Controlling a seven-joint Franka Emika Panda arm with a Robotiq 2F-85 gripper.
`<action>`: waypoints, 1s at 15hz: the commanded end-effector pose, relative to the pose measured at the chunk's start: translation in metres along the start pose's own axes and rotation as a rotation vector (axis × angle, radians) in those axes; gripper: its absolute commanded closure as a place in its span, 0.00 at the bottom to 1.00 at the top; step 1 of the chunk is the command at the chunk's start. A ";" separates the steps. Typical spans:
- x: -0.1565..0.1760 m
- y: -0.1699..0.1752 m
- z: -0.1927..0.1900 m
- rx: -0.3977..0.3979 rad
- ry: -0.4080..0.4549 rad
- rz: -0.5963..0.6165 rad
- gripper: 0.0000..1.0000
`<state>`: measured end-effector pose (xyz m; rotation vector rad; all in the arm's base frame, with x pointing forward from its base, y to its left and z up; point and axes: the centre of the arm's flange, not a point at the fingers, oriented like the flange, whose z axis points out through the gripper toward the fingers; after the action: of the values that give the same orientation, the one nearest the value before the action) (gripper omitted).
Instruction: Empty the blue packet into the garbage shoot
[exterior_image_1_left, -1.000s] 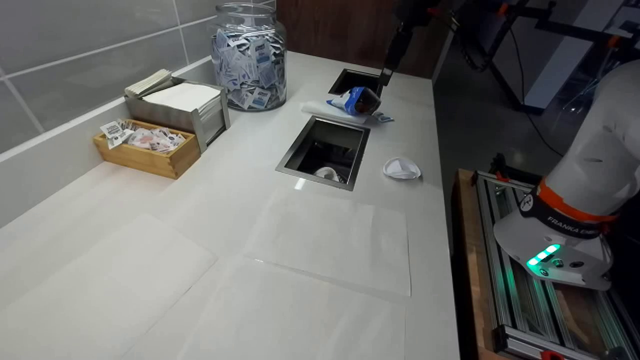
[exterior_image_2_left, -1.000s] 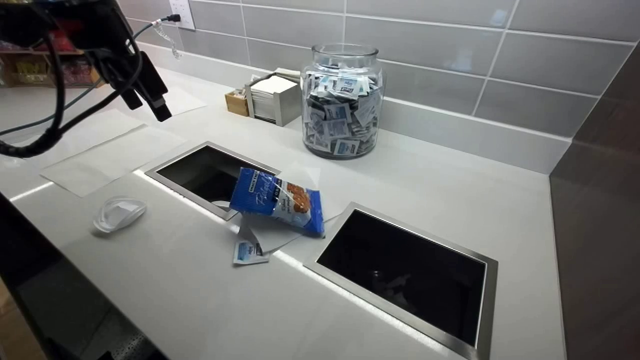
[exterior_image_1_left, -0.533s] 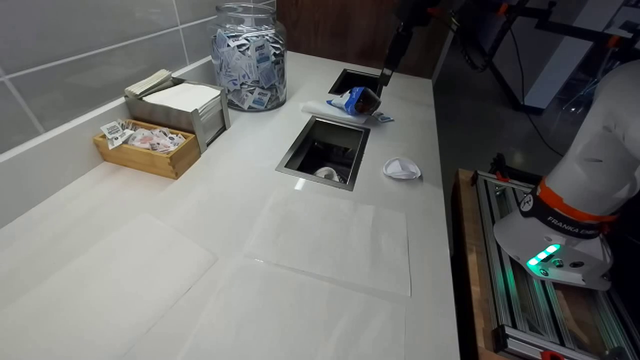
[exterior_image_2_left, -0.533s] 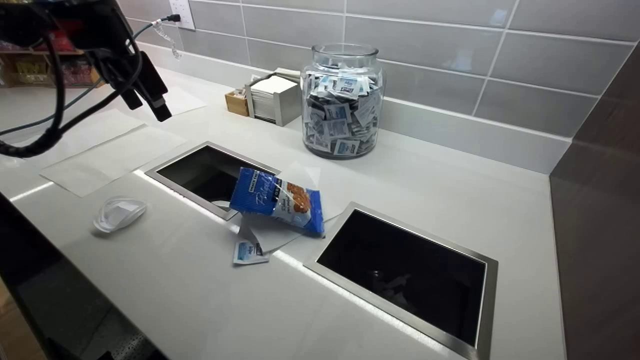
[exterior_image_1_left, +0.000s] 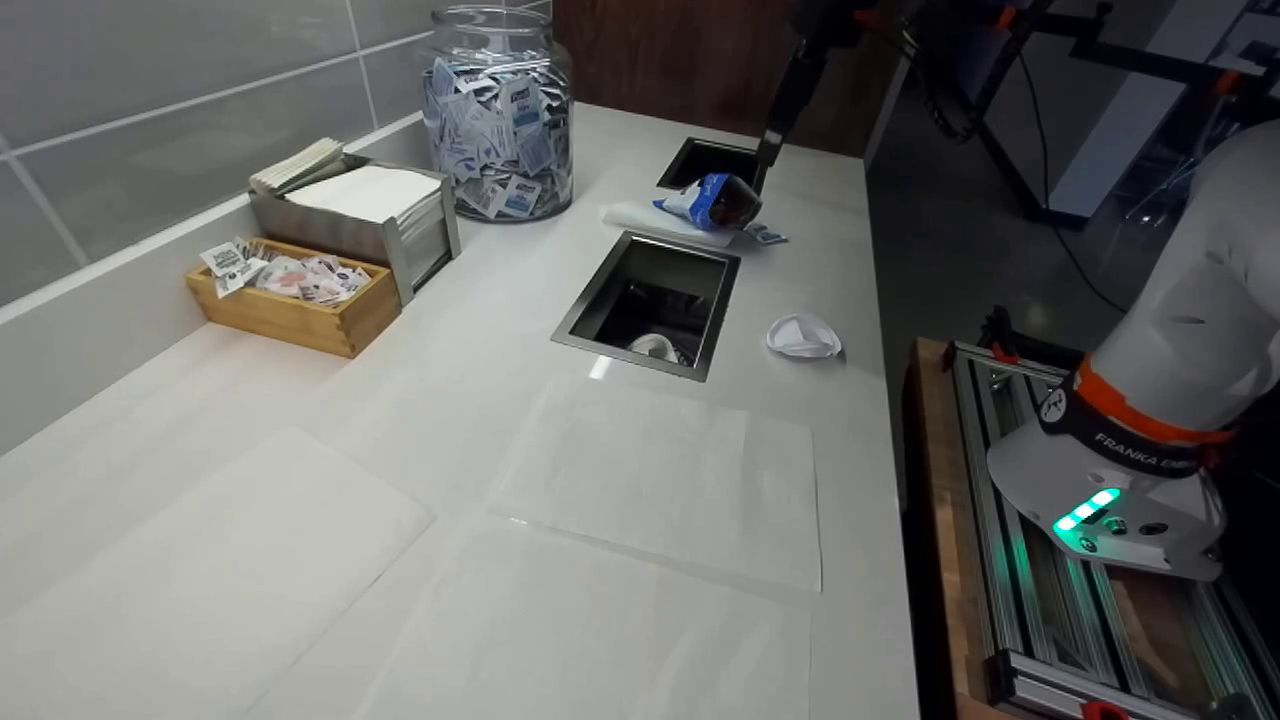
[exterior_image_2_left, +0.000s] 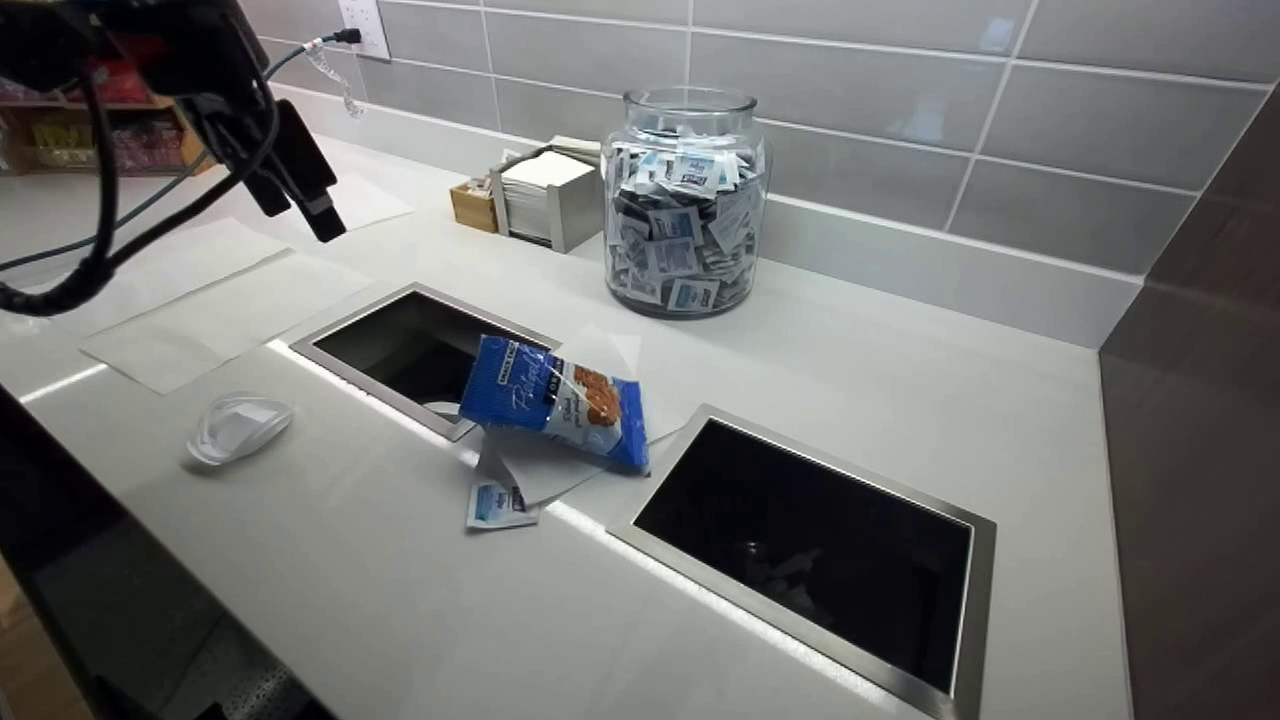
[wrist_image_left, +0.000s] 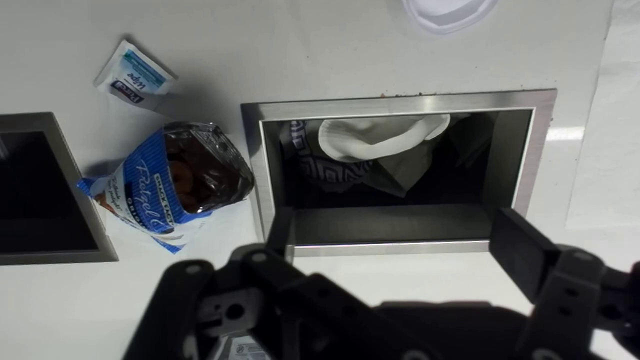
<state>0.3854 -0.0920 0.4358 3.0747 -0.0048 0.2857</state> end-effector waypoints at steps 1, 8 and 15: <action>0.006 0.041 -0.010 0.011 -0.019 0.195 0.00; -0.001 0.103 -0.019 0.001 -0.012 0.372 0.00; 0.017 0.146 -0.011 0.024 -0.052 0.551 0.00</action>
<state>0.3836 -0.1961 0.4608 3.0511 -0.6380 0.2799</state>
